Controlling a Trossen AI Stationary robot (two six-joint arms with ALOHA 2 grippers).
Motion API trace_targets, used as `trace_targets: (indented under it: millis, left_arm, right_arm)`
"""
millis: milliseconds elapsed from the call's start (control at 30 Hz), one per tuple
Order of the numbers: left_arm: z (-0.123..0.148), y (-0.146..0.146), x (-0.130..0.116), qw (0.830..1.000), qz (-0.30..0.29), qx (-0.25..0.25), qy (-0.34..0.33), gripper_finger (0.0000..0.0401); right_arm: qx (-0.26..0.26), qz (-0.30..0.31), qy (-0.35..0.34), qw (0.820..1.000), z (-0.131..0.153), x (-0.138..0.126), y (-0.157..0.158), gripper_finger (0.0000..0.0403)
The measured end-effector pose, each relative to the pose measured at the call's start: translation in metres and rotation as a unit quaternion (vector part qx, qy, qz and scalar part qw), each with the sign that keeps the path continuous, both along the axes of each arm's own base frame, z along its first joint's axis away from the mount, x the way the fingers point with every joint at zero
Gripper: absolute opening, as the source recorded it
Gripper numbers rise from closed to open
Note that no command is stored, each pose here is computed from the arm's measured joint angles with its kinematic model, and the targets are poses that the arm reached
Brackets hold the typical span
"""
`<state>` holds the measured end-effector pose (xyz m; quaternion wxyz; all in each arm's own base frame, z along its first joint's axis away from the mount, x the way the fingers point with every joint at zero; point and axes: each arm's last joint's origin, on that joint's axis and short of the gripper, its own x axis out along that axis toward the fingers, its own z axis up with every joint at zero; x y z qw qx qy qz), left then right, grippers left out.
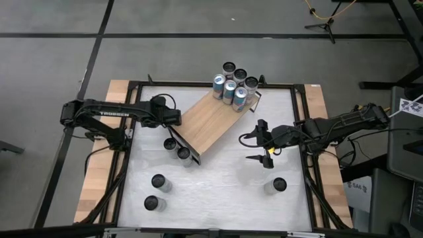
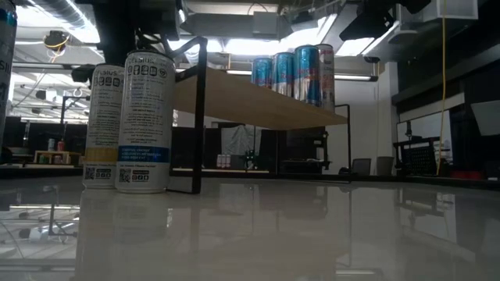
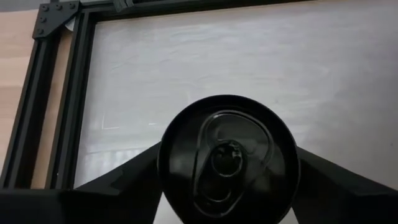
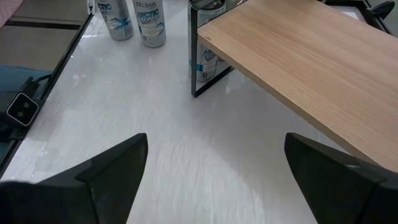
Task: Place canned beverage on shelf
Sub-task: Put the white-yellow soda can on the shelf
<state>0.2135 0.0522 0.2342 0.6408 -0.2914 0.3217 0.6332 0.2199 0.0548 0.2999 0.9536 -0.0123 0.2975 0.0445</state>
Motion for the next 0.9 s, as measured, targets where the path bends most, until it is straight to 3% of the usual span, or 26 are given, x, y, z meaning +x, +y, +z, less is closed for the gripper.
trace_targets:
  millis: [200, 567, 900]
  left_arm:
    - [0.0, 0.0, 0.0, 1.0, -0.021, 0.003, 0.016, 0.024]
    - [0.01, -0.001, -0.007, 0.996, -0.084, 0.012, 0.042, 0.0242]
    - [0.043, 0.005, -0.029, 0.991, -0.132, 0.027, 0.014, 0.0243]
  right_arm:
    - [0.0, 0.0, 0.0, 1.0, 0.0, 0.0, 0.0, 0.0374]
    - [0.0, 0.0, 0.0, 1.0, 0.0, 0.0, 0.0, 0.0374]
    - [0.0, 0.0, 0.0, 1.0, 0.0, 0.0, 0.0, 0.0374]
